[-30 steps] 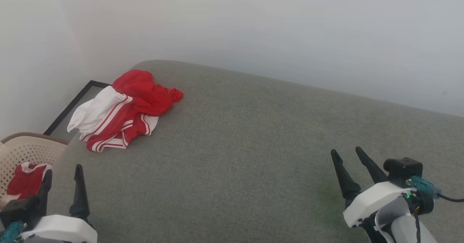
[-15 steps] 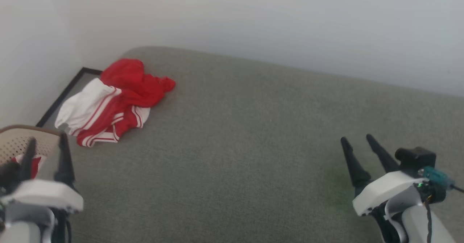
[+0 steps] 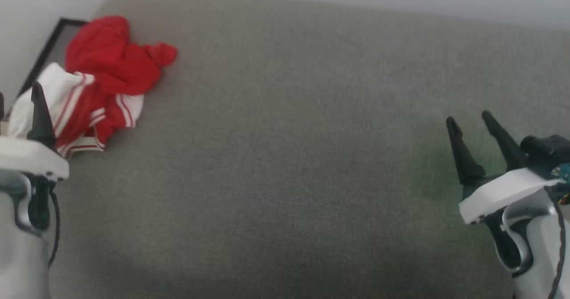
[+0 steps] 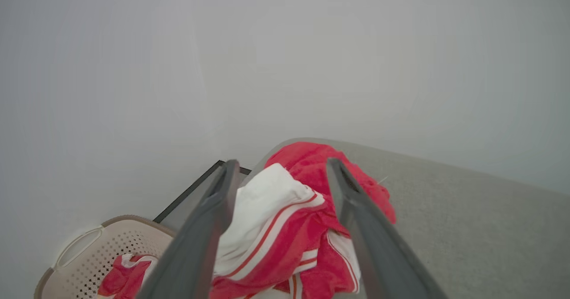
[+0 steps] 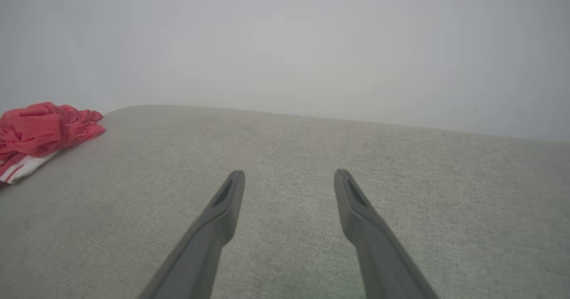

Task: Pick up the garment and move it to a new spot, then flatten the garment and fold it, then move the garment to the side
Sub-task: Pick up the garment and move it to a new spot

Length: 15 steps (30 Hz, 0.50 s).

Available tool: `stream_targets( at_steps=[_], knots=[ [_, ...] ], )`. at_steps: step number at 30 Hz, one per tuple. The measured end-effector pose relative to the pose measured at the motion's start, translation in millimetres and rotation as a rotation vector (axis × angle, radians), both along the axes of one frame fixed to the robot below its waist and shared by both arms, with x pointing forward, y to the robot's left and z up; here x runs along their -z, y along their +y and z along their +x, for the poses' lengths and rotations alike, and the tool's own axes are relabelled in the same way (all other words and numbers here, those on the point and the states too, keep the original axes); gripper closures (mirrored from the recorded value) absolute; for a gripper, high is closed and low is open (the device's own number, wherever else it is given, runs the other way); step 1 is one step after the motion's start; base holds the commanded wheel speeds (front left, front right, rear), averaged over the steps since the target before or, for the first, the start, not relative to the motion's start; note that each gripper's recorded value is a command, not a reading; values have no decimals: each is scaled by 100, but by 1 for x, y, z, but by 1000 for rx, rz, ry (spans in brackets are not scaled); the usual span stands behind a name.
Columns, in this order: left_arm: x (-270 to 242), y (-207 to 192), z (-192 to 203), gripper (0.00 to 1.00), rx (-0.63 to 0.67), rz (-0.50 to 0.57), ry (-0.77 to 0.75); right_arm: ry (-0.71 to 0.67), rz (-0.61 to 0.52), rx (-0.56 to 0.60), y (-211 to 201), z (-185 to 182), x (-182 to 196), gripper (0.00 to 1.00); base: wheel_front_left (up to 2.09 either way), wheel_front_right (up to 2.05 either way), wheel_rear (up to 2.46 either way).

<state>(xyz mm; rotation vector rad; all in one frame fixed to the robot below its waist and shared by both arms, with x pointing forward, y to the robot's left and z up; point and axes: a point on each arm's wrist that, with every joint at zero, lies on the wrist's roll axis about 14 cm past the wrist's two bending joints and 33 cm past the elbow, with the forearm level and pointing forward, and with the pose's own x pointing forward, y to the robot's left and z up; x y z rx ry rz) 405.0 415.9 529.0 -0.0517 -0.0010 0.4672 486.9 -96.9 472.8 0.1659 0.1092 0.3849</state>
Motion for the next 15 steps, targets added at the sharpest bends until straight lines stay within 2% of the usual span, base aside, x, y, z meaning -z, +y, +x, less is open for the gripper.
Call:
stream_targets(
  at_steps=[4, 15],
  knots=[
    [17, 2, 22, 0, 0, -21, 48, 24, -12, 4, -4, 5, 13, 0, 0, 0, 0],
    [93, 27, 56, 0, -89, -129, 361, 43, -63, -9, -10, 28, 29, 0, 0, 0, 0]
  ],
)
